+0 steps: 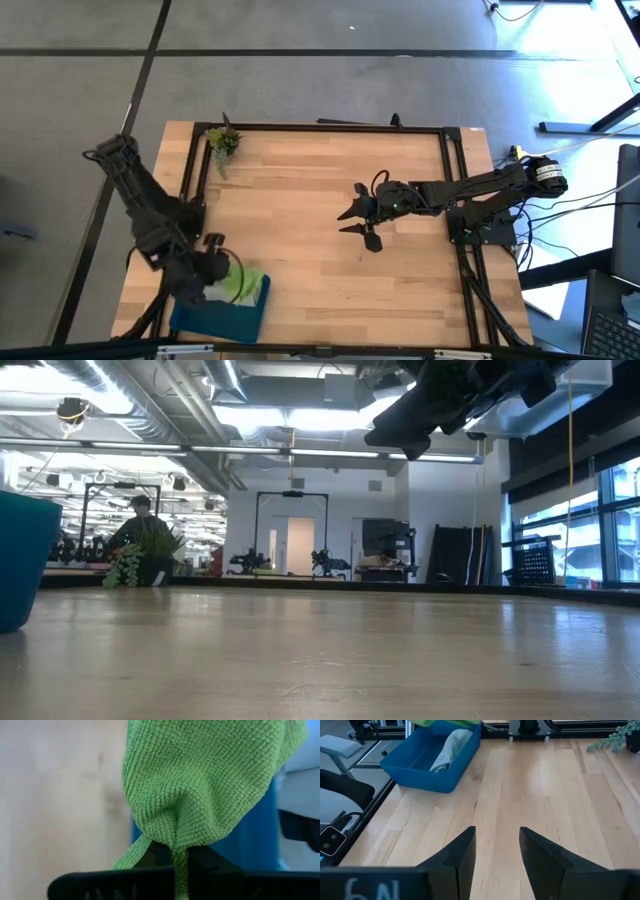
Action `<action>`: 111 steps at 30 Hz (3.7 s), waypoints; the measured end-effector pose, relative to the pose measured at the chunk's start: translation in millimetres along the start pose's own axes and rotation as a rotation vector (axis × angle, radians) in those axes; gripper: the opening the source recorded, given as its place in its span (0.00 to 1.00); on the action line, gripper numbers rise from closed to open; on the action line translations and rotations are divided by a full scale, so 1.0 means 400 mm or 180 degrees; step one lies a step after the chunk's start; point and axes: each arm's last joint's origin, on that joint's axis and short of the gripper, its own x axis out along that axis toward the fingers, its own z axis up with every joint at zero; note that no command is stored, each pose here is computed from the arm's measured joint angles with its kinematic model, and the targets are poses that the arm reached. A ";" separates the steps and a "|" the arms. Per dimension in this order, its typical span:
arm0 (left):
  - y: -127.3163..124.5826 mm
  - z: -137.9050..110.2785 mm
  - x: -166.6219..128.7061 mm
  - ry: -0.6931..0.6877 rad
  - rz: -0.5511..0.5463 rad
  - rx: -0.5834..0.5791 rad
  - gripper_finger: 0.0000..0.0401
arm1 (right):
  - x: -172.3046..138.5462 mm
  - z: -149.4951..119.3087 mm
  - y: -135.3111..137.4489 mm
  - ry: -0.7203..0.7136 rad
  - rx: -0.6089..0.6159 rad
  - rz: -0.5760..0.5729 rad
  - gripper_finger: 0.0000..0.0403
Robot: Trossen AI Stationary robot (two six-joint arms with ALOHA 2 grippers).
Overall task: Fold microfiber towels
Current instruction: Put the green microfiber cloth into the blue bin, then return to Home Position
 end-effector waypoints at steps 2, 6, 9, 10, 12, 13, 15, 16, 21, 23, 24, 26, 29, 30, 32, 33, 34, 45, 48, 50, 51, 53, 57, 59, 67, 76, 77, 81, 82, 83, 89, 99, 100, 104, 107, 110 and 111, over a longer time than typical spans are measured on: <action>-0.027 -0.009 0.002 -0.0060 -0.0113 0.0016 0.00 | 0.000 0.000 0.000 -0.0001 0.0000 0.0001 0.38; -0.081 -0.023 0.026 -0.0074 -0.0276 0.0035 0.00 | 0.000 0.000 0.000 -0.0005 -0.0003 0.0001 0.38; -0.111 -0.035 0.059 0.0024 -0.0257 0.0008 0.00 | 0.000 0.001 0.000 -0.0017 -0.0116 0.0004 0.38; -0.119 -0.040 0.072 0.0099 -0.0233 -0.0017 0.00 | 0.000 0.001 0.000 -0.0017 -0.0168 0.0004 0.38; -0.131 -0.049 0.098 0.0252 -0.0179 -0.0068 0.01 | 0.000 0.001 0.001 -0.0019 -0.0238 0.0029 0.38; -0.137 -0.054 0.112 0.0330 -0.0148 -0.0098 0.01 | 0.000 0.002 0.002 -0.0025 -0.0251 0.0067 0.38; -0.146 -0.061 0.136 0.0441 -0.0097 -0.0133 0.01 | 0.000 0.003 0.003 -0.0042 -0.0278 0.0130 0.38; -0.151 -0.063 0.149 0.0486 -0.0079 -0.0147 0.01 | 0.000 0.003 0.005 -0.0042 -0.0315 0.0187 0.38; -0.172 -0.075 0.205 0.0680 -0.0021 -0.0243 0.01 | -0.002 0.007 0.015 -0.0121 -0.0523 0.0631 0.38; -0.177 -0.079 0.223 0.0711 0.0024 -0.0273 0.01 | -0.002 0.011 0.017 -0.0177 -0.0534 0.0717 0.38; -0.179 -0.081 0.230 0.0722 0.0043 -0.0285 0.01 | -0.002 0.012 0.017 -0.0197 -0.0528 0.0727 0.38; -0.182 -0.084 0.243 0.0739 0.0077 -0.0329 0.01 | -0.002 0.013 0.017 -0.0207 -0.0528 0.0725 0.38; -0.189 -0.087 0.262 0.0758 0.0089 -0.0375 0.01 | -0.002 0.013 0.017 -0.0204 -0.0528 0.0724 0.38; -0.191 -0.088 0.269 0.0762 0.0086 -0.0395 0.01 | -0.002 0.013 0.017 -0.0205 -0.0526 0.0724 0.38; -0.194 -0.091 0.281 0.0778 0.0110 -0.0421 0.01 | -0.002 0.013 0.017 -0.0203 -0.0528 0.0725 0.38; -0.195 -0.092 0.286 0.0781 0.0115 -0.0420 0.01 | -0.002 0.013 0.017 -0.0205 -0.0530 0.0725 0.38; -0.196 -0.093 0.290 0.0788 0.0127 -0.0417 0.01 | -0.003 0.013 0.017 -0.0204 -0.0528 0.0725 0.38; -0.196 -0.096 0.298 0.0781 0.0179 -0.0478 0.02 | -0.002 0.013 0.017 -0.0201 -0.0525 0.0724 0.38; -0.200 -0.093 0.299 0.0748 0.0125 -0.0503 0.02 | -0.002 0.013 0.017 -0.0200 -0.0525 0.0723 0.38; -0.202 -0.092 0.299 0.0734 0.0102 -0.0507 0.02 | -0.002 0.013 0.017 -0.0200 -0.0526 0.0723 0.38; -0.202 -0.092 0.299 0.0736 0.0106 -0.0507 0.02 | -0.002 0.013 0.017 -0.0199 -0.0525 0.0723 0.38; -0.202 -0.092 0.299 0.0736 0.0106 -0.0516 0.02 | -0.002 0.013 0.017 -0.0199 -0.0524 0.0723 0.38; -0.200 -0.093 0.299 0.0745 0.0130 -0.0567 0.09 | -0.002 0.013 0.017 -0.0200 -0.0523 0.0722 0.38; -0.200 -0.093 0.299 0.0749 0.0141 -0.0599 0.15 | -0.002 0.013 0.017 -0.0200 -0.0525 0.0722 0.38; -0.202 -0.094 0.298 0.0820 0.0091 -0.0620 0.49 | -0.002 0.013 0.017 -0.0198 -0.0526 0.0722 0.38; -0.203 -0.094 0.297 0.0879 0.0043 -0.0618 0.94 | -0.002 0.013 0.017 -0.0199 -0.0524 0.0721 0.38; -0.202 -0.092 0.295 0.0874 0.0033 -0.0627 0.97 | -0.002 0.013 0.017 -0.0199 -0.0526 0.0722 0.38; -0.203 -0.085 0.278 0.0841 -0.0037 -0.0647 0.95 | -0.002 0.013 0.017 -0.0199 -0.0523 0.0722 0.38; -0.204 -0.079 0.271 0.0827 -0.0054 -0.0653 0.95 | -0.002 0.013 0.017 -0.0198 -0.0525 0.0721 0.38; -0.206 -0.074 0.262 0.0816 -0.0061 -0.0658 0.95 | -0.002 0.013 0.017 -0.0199 -0.0527 0.0721 0.38; -0.195 -0.035 0.191 0.0753 0.0046 -0.0649 0.98 | -0.002 0.013 0.017 -0.0199 -0.0527 0.0720 0.38; -0.128 0.041 0.064 -0.0076 0.0064 0.0078 0.97 | -0.002 0.013 0.017 -0.0199 -0.0526 0.0720 0.38; -0.114 0.051 0.047 -0.0189 0.0074 0.0153 0.98 | -0.002 0.013 0.017 -0.0200 -0.0528 0.0721 0.38; -0.054 0.080 -0.029 -0.0583 0.0053 0.0400 0.98 | -0.002 0.013 0.017 -0.0200 -0.0524 0.0720 0.38; -0.003 0.081 -0.075 -0.0788 0.0047 0.0585 0.98 | -0.002 0.013 0.017 -0.0199 -0.0525 0.0720 0.38; 0.052 0.065 -0.100 -0.0983 0.0095 0.0633 0.98 | -0.002 0.013 0.017 -0.0204 -0.0549 0.0719 0.38; 0.072 0.055 -0.104 -0.1047 0.0135 0.0624 0.98 | -0.002 0.014 0.017 -0.0221 -0.0591 0.0716 0.38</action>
